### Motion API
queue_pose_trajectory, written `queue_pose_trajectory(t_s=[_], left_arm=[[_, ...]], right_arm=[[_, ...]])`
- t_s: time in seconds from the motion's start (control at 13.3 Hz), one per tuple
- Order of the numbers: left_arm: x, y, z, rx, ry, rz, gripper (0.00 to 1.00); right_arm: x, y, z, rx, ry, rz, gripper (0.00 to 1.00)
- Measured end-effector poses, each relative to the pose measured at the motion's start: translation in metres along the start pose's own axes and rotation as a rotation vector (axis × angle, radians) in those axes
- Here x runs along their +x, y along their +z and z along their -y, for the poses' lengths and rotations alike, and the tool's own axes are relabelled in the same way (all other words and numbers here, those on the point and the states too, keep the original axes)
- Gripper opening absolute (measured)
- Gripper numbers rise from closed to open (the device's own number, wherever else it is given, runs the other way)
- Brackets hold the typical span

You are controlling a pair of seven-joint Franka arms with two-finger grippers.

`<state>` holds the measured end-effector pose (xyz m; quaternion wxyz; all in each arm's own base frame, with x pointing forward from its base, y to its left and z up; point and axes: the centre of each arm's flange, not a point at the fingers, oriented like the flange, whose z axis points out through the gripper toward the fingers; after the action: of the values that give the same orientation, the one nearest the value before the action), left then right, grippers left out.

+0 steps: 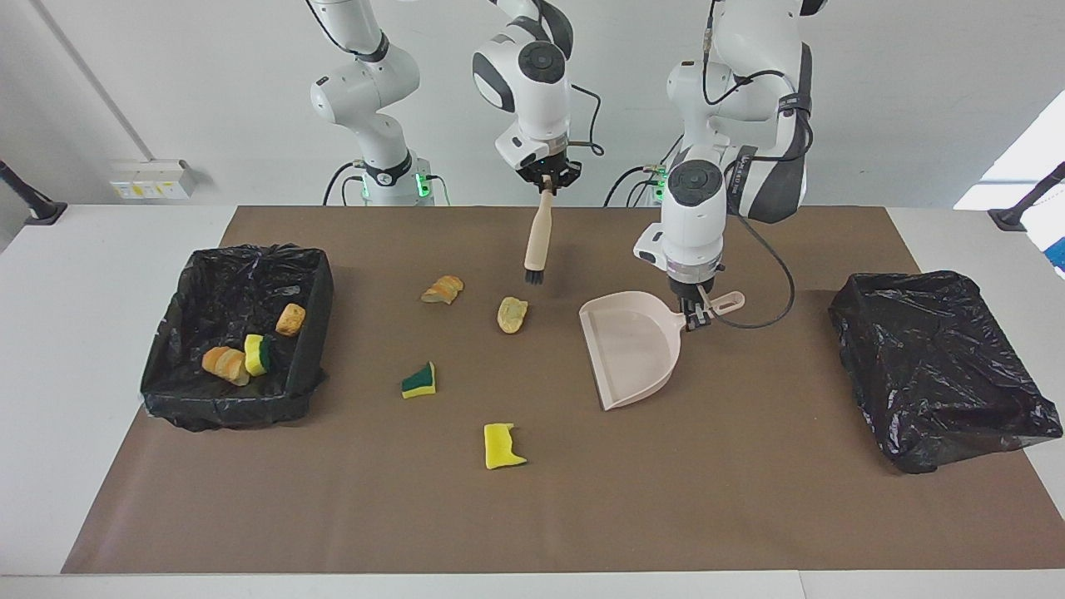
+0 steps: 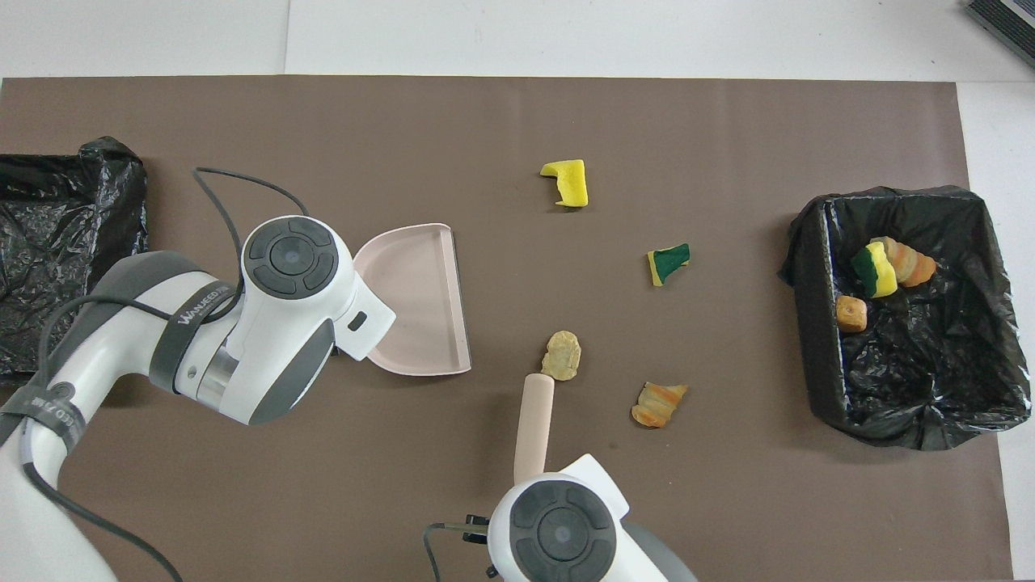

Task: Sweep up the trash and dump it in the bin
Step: 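Lower the pink brush with the right gripper beside the bread pieces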

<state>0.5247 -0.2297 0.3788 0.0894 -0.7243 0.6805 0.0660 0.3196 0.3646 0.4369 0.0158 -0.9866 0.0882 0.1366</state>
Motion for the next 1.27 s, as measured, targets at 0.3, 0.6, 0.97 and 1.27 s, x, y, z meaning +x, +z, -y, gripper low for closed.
queue_pose_trajectory(t_s=[0.3, 0.6, 0.97, 1.27], left_arm=[[-0.001, 0.004, -0.006, 0.047, 0.034, 0.017, 0.33], [-0.005, 0.007, -0.015, 0.047, 0.041, 0.023, 0.33], [-0.007, 0.008, -0.018, 0.046, 0.043, 0.026, 0.33], [-0.008, 0.009, -0.019, 0.044, 0.042, 0.029, 0.33]], right_arm=[[0.045, -0.016, -0.046, -0.033, -0.056, -0.014, 0.26], [0.081, -0.008, -0.095, -0.081, 0.051, 0.029, 0.26], [0.104, 0.028, -0.185, -0.119, 0.169, 0.071, 0.26], [0.082, 0.053, -0.215, -0.104, 0.133, 0.026, 0.26]])
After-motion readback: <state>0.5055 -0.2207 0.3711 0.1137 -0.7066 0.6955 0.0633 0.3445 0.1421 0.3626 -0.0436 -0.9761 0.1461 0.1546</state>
